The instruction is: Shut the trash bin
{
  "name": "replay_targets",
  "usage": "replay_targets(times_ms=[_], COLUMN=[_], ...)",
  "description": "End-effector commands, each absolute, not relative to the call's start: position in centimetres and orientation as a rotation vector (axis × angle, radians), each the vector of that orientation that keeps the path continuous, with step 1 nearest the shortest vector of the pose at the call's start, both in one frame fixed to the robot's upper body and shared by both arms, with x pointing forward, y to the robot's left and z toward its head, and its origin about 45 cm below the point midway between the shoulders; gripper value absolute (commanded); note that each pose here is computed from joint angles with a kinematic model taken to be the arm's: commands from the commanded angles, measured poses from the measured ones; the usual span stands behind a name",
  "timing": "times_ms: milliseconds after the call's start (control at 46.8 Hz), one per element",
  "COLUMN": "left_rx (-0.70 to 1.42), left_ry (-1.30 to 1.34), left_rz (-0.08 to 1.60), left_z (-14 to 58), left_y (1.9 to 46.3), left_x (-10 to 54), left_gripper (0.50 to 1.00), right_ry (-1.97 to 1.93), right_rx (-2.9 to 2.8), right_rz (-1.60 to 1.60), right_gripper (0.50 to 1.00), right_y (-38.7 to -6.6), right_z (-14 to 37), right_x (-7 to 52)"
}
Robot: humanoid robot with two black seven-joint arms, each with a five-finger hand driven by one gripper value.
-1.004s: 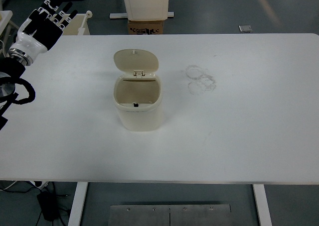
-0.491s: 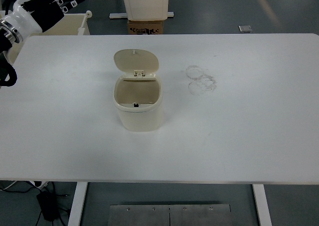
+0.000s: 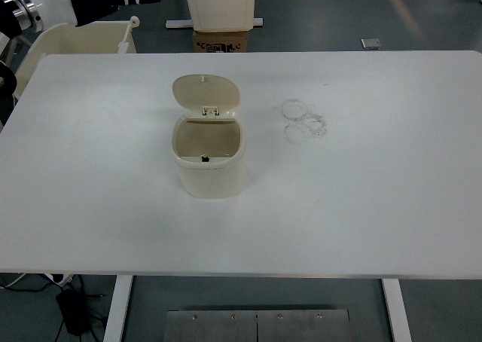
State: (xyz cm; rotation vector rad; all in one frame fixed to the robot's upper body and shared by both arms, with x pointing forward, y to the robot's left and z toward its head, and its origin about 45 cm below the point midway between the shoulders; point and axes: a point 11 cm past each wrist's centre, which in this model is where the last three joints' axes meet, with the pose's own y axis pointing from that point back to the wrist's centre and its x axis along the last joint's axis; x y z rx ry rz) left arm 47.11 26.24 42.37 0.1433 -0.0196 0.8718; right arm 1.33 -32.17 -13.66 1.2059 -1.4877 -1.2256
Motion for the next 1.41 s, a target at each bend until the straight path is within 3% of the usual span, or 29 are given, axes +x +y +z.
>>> replay_targets(times_ms=[0,449,662,1389], left_rx=[0.208,0.666,0.779,0.787], left_ry=[-0.089,-0.37,-0.424,-0.448], left_rz=[0.822,0.53,0.443,0.313], left_z=[43.2,42.9,41.0,40.3], left_y=[24.9,21.9,20.7,17.6], left_x=[46.6,44.1,43.8,41.7], left_gripper=[1.0,1.0,1.0,1.0], right_ry=[-1.488,-1.488,-1.488,-1.488], right_rx=[1.206,1.206,1.206,1.206], right_rz=[-1.225,-1.225,-1.226,-1.225], right_gripper=[0.993,0.993,0.993,0.993], right_y=[-32.2,-32.2,-32.2,-32.2], right_z=[-13.7,-13.7,-13.7,-13.7], right_x=[1.3,1.3,1.3,1.3])
